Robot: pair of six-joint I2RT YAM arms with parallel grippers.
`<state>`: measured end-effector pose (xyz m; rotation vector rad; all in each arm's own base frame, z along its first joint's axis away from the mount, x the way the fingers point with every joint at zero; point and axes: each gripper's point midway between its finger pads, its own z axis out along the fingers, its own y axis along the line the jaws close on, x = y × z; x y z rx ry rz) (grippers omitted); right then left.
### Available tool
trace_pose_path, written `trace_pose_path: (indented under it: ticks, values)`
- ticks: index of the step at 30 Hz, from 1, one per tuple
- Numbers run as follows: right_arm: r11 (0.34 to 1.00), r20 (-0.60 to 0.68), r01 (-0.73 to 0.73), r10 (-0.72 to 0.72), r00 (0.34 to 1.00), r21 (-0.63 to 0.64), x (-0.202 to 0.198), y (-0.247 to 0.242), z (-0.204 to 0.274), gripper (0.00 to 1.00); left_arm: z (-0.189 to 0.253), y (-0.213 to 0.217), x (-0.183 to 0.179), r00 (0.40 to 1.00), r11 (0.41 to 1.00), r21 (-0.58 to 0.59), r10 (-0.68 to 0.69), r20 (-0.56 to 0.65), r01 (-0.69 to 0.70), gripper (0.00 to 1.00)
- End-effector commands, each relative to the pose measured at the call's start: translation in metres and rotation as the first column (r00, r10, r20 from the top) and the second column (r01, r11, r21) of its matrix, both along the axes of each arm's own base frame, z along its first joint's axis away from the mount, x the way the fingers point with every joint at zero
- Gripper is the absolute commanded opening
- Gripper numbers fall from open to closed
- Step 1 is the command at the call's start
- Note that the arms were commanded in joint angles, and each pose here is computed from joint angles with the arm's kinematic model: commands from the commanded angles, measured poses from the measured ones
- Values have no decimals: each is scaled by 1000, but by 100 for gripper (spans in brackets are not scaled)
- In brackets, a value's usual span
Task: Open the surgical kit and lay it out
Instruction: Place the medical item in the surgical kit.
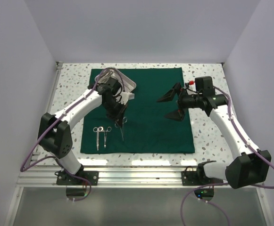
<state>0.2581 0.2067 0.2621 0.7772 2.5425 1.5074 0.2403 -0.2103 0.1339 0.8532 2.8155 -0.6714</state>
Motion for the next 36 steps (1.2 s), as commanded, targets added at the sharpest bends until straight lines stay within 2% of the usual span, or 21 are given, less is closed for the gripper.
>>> trace_pose_path:
  ticks: [1, 2, 4, 6, 10, 12, 13, 17, 18, 19, 20, 21, 25, 28, 31, 33, 36]
  values:
    - [998, -10, -60, 60, 998, -13, -26, 3, -2, 99, -7, 0, -24, 979, 992, -40, 109, -171, -117, 0]
    - [997, -22, -68, 68, 997, -20, -32, 4, -9, 99, -9, 9, -20, 965, 981, -48, 178, -194, -190, 0]
    - [997, -34, -78, 77, 996, -21, -38, 6, -17, 99, -26, 24, -21, 956, 971, -30, 230, -180, -239, 0]
    - [996, -55, -87, 86, 995, -17, -44, 9, -26, 99, -44, 51, -26, 942, 961, 38, 278, -190, -275, 0]
    - [994, -52, -103, 101, 993, -25, -49, 11, -30, 99, -53, 74, -27, 944, 958, 38, 285, -167, -283, 0]
    - [994, -48, -106, 105, 993, -27, -49, 12, -30, 99, -51, 78, -21, 935, 951, -10, 303, -184, -310, 0]
    - [994, -46, -111, 110, 993, -24, -49, 12, -29, 99, -53, 86, -13, 923, 938, -7, 341, -181, -347, 0]
    - [993, -38, -119, 118, 992, -21, -50, 13, -27, 99, -60, 88, -3, 924, 942, 13, 331, -192, -335, 0]
    - [993, -37, -120, 119, 992, -20, -50, 13, -27, 99, -67, 90, -1, 918, 939, 40, 341, -203, -340, 6]
    - [992, -33, -124, 123, 992, -18, -50, 14, -25, 99, -71, 92, 0, 915, 938, 57, 347, -204, -343, 19]
    - [992, -29, -127, 127, 992, -16, -50, 15, -25, 99, -73, 93, 5, 914, 934, 64, 358, -190, -352, 45]
    - [992, -27, -126, 125, 992, -16, -49, 14, -24, 99, -77, 95, 7, 913, 932, 78, 362, -186, -354, 99]
    - [992, -11, -125, 125, 992, -20, -44, 16, -23, 99, -75, 96, 27, 913, 923, 86, 383, -143, -374, 100]
    - [991, 32, -125, 127, 991, -46, -37, 15, -19, 99, -47, 91, 57, 923, 924, 33, 383, -47, -381, 100]
    - [987, 78, -118, 127, 989, -110, -26, 11, -20, 99, -5, 92, 93, 905, 910, -13, 414, 98, -415, 100]
    - [977, 75, -134, 148, 986, -168, -21, 7, -30, 99, 28, 97, 122, 864, 888, -41, 455, 216, -457, 100]
    - [955, 66, -125, 148, 987, -268, -4, -7, -46, 99, 71, 95, 155, 791, 853, -130, 518, 326, -506, 100]
